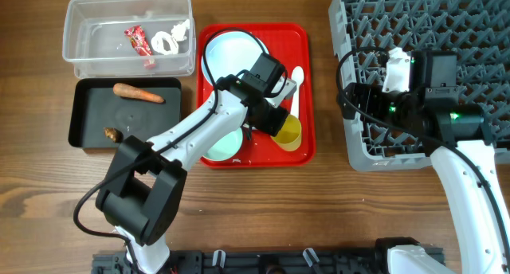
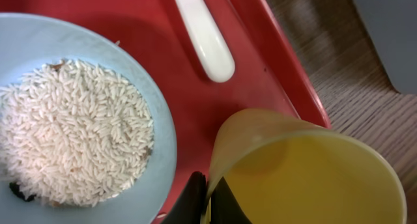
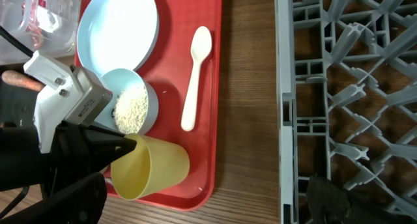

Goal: Sort waste into correct bins and load items into the dishwasher rack
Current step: 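Grasp the yellow cup with the left gripper and lift it toward the right gripper, then grasp the yellow cup with the right gripper and release it from the left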

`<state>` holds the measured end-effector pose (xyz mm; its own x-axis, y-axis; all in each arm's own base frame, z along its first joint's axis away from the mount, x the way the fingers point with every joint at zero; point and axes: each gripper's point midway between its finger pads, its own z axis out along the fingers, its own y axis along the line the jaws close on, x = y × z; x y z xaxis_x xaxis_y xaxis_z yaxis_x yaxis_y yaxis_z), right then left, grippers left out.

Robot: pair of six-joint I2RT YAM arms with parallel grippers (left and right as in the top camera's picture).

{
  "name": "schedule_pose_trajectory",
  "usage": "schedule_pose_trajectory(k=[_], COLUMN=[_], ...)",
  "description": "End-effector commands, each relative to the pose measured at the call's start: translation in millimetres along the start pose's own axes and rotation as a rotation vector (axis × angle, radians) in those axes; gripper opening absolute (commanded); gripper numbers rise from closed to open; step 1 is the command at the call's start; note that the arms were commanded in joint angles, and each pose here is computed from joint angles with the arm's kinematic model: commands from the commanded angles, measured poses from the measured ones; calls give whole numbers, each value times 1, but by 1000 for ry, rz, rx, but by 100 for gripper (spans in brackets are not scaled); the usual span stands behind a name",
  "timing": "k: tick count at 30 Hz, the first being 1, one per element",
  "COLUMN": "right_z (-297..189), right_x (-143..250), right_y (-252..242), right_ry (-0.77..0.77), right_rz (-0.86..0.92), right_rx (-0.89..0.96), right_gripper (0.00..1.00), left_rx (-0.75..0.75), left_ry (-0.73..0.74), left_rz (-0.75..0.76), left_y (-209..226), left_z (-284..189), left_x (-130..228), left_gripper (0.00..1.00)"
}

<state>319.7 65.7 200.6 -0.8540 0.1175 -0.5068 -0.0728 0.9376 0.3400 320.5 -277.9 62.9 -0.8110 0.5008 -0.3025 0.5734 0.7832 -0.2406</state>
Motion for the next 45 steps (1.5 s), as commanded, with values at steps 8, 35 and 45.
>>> schedule_pose_trajectory(k=[8, 35, 45], right_z=[-8, -31, -37], right_x=[-19, -22, -34], right_y=[52, 207, 210], right_ry=[-63, -147, -206], right_rz=[-118, -563, -588], right_rx=[-284, -1153, -1157], right_gripper=[100, 82, 79], left_rx=[337, 977, 980], left_ry=[-294, -500, -491], left_rz=[-213, -87, -100], left_y=[10, -9, -9], left_z=[-133, -244, -243], left_x=[-43, -69, -67], left_gripper=[4, 4, 4])
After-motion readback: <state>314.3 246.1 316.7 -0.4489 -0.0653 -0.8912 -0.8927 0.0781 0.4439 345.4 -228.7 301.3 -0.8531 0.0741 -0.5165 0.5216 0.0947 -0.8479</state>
